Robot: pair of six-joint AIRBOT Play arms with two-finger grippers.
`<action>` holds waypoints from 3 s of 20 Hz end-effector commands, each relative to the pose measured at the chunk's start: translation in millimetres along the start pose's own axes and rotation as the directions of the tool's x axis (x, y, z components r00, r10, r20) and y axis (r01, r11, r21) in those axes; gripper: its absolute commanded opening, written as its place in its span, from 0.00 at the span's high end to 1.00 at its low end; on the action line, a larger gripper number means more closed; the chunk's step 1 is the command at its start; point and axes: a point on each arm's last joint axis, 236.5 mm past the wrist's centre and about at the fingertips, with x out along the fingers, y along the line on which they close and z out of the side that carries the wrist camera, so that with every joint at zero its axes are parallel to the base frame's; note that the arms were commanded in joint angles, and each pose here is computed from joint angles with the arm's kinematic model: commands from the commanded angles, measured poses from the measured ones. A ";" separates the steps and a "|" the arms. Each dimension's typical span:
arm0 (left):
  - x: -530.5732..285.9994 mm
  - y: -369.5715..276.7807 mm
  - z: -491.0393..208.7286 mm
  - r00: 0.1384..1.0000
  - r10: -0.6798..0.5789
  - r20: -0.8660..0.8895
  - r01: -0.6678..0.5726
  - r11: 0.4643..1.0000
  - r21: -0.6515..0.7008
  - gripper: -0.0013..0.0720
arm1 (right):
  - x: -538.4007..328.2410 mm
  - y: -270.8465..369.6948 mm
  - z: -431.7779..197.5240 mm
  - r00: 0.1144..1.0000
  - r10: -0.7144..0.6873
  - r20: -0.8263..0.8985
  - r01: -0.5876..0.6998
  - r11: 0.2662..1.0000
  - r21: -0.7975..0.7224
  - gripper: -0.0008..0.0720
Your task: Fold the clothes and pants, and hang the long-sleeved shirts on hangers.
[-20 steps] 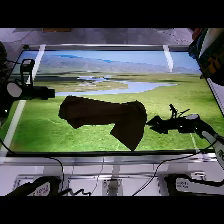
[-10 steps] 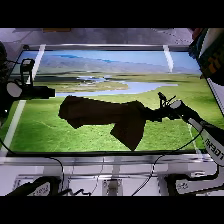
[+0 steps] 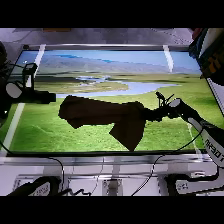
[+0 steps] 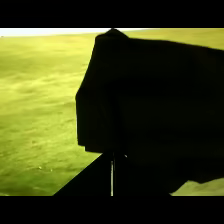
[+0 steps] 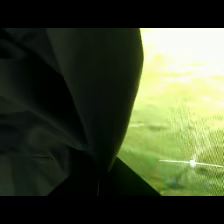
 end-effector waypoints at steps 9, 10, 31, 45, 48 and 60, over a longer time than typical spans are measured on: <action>52.7 -58.0 -173.8 0.978 -0.191 -0.083 0.158 0.940 -0.302 0.39 | -1.9 2.1 0.6 1.000 0.002 0.004 -0.002 1.000 -0.005 0.97; 60.1 -60.7 -167.9 0.977 -0.206 -0.052 0.175 0.919 -0.354 0.39 | -1.9 2.1 0.6 1.000 0.002 0.004 -0.002 1.000 -0.005 0.97; 134.8 -88.9 -135.6 0.975 -0.216 -0.060 0.180 0.913 -0.366 0.96 | -9.5 5.6 -1.0 1.000 0.011 -0.014 -0.011 1.000 -0.016 0.97; -256.8 39.1 120.6 0.519 0.215 0.827 -0.097 0.977 -0.192 0.96 | -335.5 144.8 75.9 0.748 0.128 0.651 0.193 0.897 -0.398 0.97; -336.1 23.1 111.4 0.337 0.221 0.915 -0.117 0.974 -0.192 0.96 | -403.3 183.9 41.5 0.633 0.193 0.750 0.269 0.853 -0.447 0.97; -332.5 -49.7 -7.1 0.621 0.088 0.779 -0.077 0.996 -0.051 0.96 | -514.3 189.2 -105.0 0.361 0.114 0.926 0.477 0.830 -0.288 0.97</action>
